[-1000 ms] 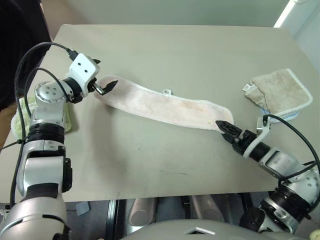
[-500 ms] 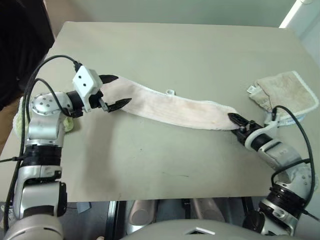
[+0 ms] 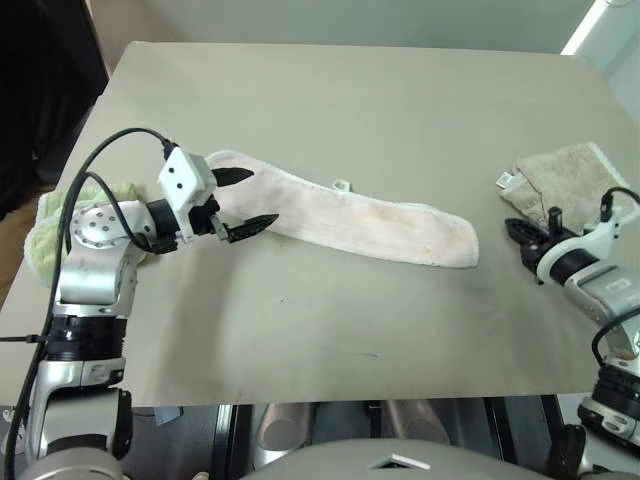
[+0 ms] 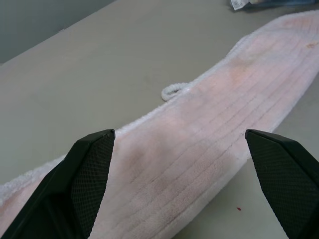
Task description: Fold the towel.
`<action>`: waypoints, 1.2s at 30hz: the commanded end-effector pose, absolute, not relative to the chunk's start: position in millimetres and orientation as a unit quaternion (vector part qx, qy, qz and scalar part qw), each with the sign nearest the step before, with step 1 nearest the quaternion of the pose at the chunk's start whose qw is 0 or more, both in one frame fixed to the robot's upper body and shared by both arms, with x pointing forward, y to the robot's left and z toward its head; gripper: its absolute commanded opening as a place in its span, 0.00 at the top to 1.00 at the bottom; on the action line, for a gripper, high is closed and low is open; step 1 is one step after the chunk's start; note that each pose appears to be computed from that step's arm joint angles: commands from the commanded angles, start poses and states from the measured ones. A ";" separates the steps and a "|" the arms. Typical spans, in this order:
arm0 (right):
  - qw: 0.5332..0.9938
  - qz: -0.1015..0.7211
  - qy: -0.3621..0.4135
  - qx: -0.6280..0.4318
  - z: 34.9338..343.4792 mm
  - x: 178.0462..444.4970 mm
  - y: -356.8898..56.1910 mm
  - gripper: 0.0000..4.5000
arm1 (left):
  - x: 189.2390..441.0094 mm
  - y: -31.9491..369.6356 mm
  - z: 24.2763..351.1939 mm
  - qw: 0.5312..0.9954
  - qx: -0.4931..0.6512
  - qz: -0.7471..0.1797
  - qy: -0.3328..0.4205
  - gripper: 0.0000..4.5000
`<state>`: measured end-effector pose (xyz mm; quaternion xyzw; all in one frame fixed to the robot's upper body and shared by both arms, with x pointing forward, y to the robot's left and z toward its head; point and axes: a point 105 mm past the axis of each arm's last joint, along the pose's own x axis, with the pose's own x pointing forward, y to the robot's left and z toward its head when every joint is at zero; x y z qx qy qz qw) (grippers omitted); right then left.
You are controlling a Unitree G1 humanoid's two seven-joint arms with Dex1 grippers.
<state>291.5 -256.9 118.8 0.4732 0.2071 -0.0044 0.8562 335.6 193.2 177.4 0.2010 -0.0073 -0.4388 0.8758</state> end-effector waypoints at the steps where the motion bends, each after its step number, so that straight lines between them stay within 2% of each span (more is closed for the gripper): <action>1: 0.862 0.047 0.194 0.465 132.4 281.9 -252.1 0.91 | 334.8 192.0 192.7 0.875 0.211 -0.435 -0.032 0.00; 5: 0.854 0.089 0.210 0.467 126.9 258.7 -243.0 0.64 | 334.9 190.8 190.4 0.874 0.210 -0.438 -0.030 0.00; 13: 0.843 0.142 0.229 0.466 125.4 242.0 -216.8 0.04 | 336.5 185.4 188.8 0.871 0.206 -0.446 -0.029 0.00; 17: 0.831 0.160 0.267 0.461 113.6 238.7 -190.2 0.02 | 329.4 178.8 188.3 0.860 0.189 -0.473 -0.025 0.00; 23: 0.818 0.146 0.272 0.486 108.4 252.0 -174.5 0.02 | 313.1 174.2 177.5 0.838 0.185 -0.513 0.007 0.00; 34: 0.818 0.064 0.248 0.515 99.4 285.5 -185.0 0.02 | 308.3 170.3 175.0 0.836 0.187 -0.516 0.014 0.00; 36: 0.817 0.057 0.244 0.520 99.3 286.3 -187.2 0.10 | 307.8 170.3 174.9 0.836 0.187 -0.515 0.014 0.00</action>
